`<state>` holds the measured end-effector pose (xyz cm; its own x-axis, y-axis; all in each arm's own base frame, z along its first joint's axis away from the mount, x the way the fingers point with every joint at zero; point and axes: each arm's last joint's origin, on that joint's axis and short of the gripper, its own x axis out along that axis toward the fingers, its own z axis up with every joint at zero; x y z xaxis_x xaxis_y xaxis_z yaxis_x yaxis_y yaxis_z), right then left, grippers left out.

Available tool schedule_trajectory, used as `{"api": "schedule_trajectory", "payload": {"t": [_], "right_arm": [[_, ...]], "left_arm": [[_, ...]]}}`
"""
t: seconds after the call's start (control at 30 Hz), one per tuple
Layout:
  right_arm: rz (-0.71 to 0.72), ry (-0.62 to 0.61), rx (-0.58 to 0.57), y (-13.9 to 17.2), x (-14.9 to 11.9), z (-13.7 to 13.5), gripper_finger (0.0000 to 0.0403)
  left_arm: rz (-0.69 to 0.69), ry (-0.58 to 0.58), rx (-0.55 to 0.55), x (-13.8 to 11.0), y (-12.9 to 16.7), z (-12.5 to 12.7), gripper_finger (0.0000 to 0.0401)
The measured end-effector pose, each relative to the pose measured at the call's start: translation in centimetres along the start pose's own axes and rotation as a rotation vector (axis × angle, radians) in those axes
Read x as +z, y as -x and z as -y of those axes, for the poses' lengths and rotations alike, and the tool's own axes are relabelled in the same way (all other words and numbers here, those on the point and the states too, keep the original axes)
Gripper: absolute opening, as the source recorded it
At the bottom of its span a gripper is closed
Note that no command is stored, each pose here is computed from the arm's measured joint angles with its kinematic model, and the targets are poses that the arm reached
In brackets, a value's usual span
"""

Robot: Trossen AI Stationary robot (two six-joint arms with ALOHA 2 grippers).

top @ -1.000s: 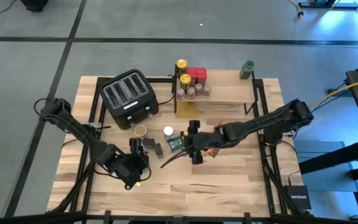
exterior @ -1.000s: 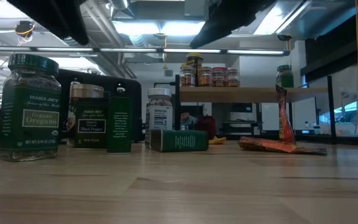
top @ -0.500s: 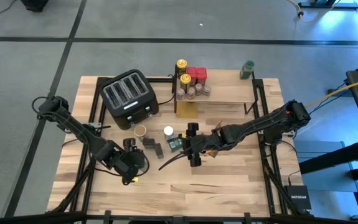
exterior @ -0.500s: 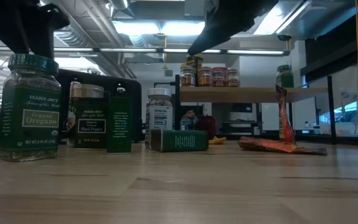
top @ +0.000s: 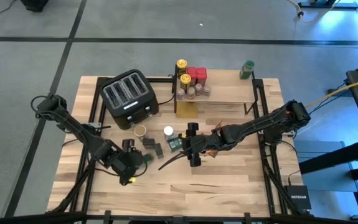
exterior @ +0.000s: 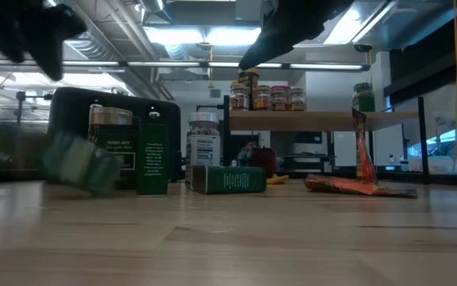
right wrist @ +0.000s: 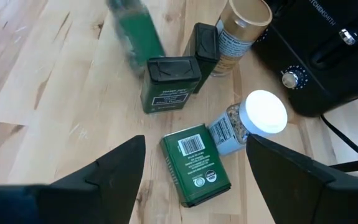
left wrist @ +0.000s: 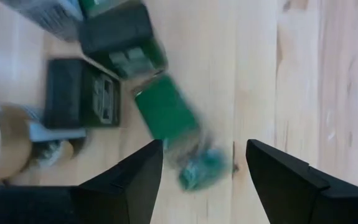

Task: Shelf spices
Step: Put the green seasoning bottle on the shelf

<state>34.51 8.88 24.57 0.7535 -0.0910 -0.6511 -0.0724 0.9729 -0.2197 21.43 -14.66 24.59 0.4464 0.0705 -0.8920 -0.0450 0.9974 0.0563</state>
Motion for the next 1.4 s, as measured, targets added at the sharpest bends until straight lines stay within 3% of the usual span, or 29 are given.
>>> {"api": "schedule_trajectory", "payload": {"t": [0.57,0.93,1.1,1.4], "right_arm": [[-0.027,0.006,-0.005,-0.9,-0.4,-0.3,0.0285],[-0.023,0.002,-0.005,-0.9,-0.4,-0.3,0.0285],[-0.021,0.002,-0.006,-0.9,-0.4,-0.3,0.0285],[-0.022,-0.009,-0.006,-0.9,-0.4,-0.3,0.0285]], "left_arm": [[0.024,0.026,0.047,-0.2,0.2,-0.1,0.0224],[0.002,0.061,0.147,-2.7,-4.8,-2.7,0.0224],[0.023,0.060,0.138,-2.6,-6.4,-4.0,0.0224],[0.087,0.080,-0.008,-2.8,-7.8,-4.0,0.0224]]}}
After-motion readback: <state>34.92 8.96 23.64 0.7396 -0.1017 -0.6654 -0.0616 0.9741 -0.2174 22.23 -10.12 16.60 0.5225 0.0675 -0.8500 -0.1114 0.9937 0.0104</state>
